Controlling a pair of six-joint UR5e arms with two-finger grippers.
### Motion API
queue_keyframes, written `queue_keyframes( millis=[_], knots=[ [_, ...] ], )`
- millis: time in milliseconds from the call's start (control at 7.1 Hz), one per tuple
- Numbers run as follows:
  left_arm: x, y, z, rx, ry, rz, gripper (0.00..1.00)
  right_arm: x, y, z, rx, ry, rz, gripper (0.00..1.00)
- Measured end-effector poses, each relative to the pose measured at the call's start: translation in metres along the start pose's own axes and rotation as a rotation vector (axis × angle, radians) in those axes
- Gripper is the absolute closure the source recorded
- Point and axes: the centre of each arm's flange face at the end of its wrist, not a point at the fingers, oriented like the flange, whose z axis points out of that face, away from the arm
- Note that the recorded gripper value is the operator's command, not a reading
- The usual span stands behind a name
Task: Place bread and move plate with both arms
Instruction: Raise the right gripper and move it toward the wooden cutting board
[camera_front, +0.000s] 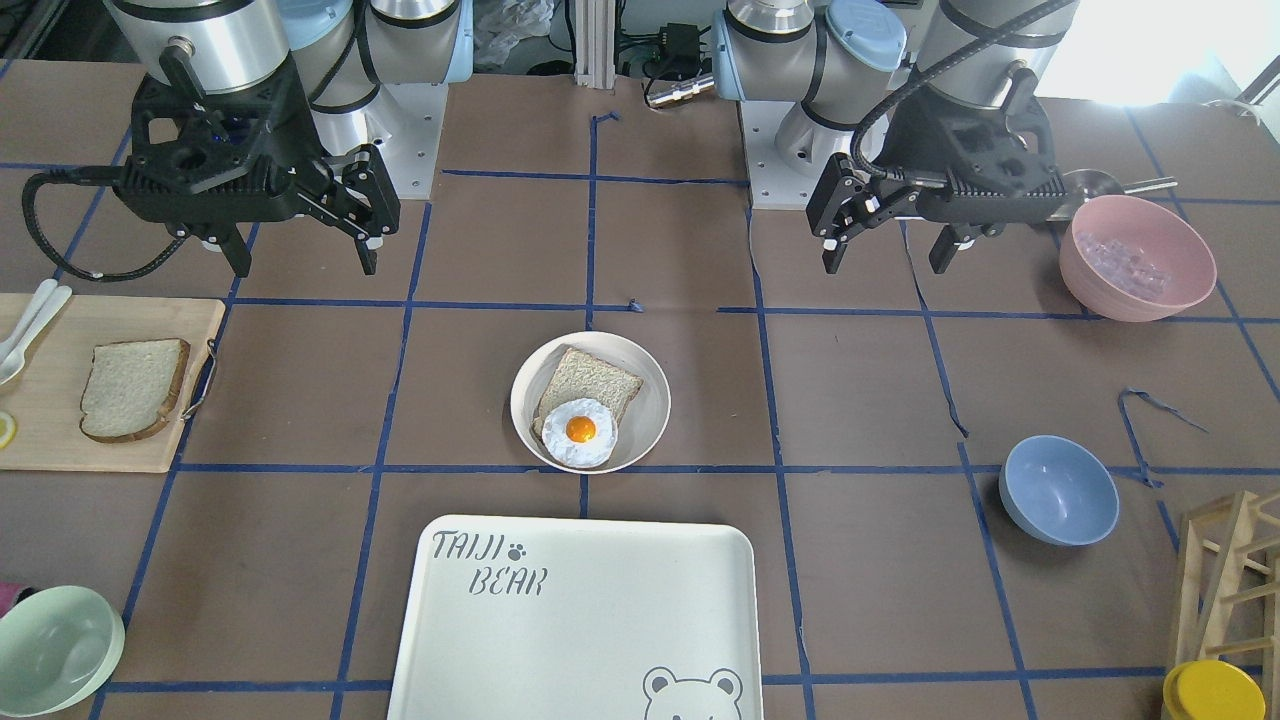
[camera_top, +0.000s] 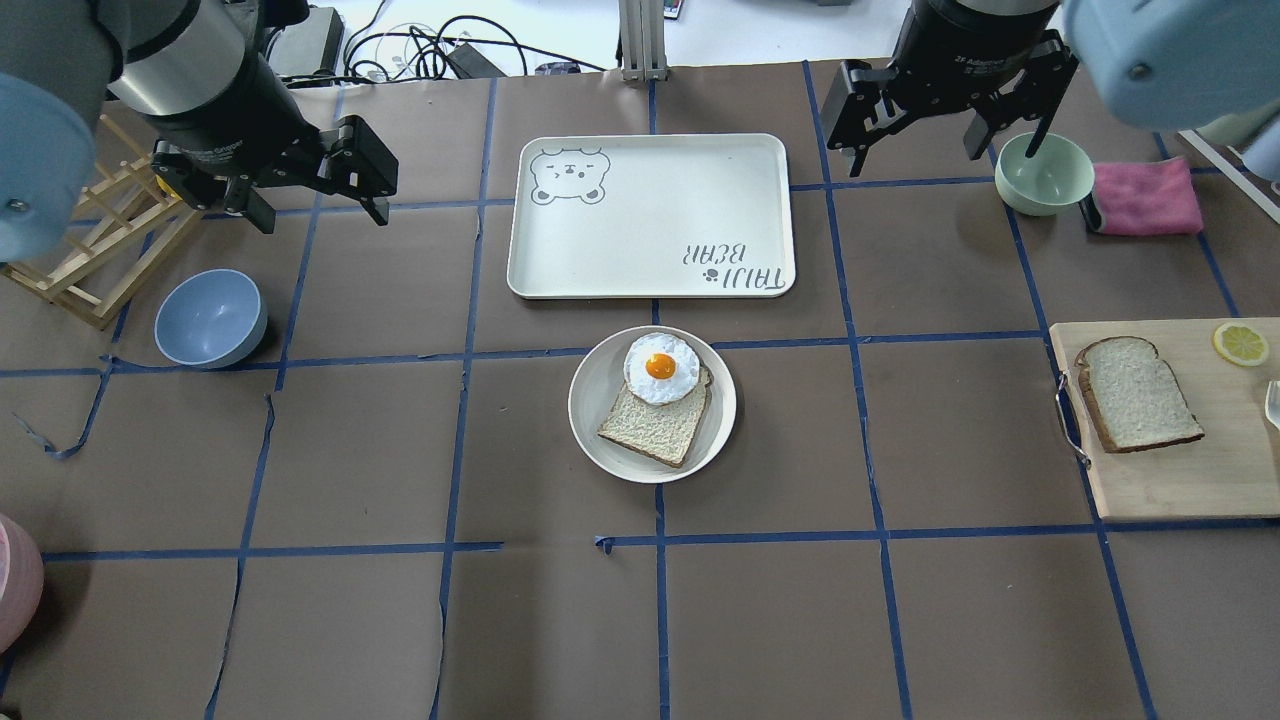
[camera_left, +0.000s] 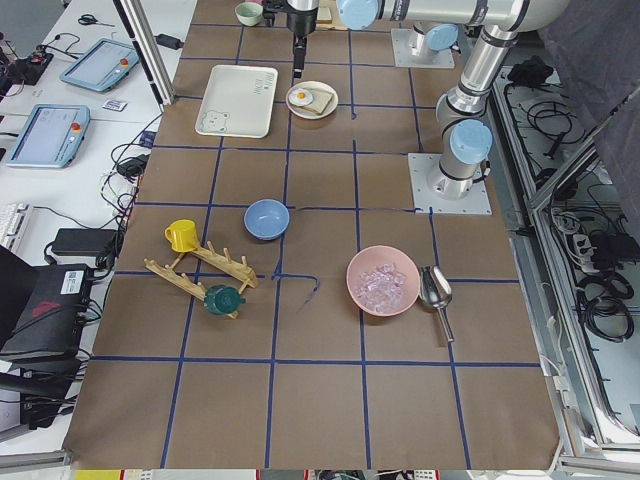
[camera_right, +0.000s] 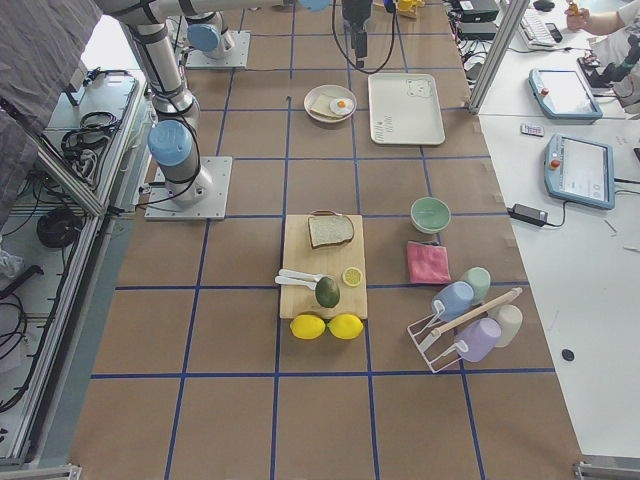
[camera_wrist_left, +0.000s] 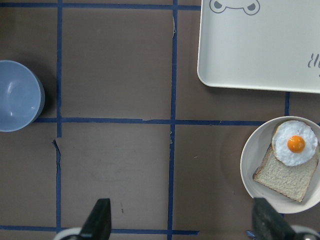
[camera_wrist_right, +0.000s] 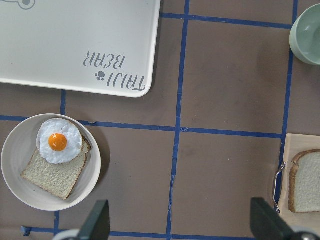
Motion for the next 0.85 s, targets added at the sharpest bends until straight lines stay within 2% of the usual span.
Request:
queue_keyframes(
  millis=[563, 845],
  knots=[
    [-0.0005, 0.0014, 0.0039, -0.012, -0.006, -0.001, 0.0, 0.001, 0.0, 0.0015, -0.008, -0.002, 0.001, 0.0],
    [-0.0004, 0.0018, 0.0035, -0.011, -0.005, -0.002, 0.0, 0.0026, 0.0023, 0.0044, -0.037, -0.012, -0.006, 0.0]
  ],
)
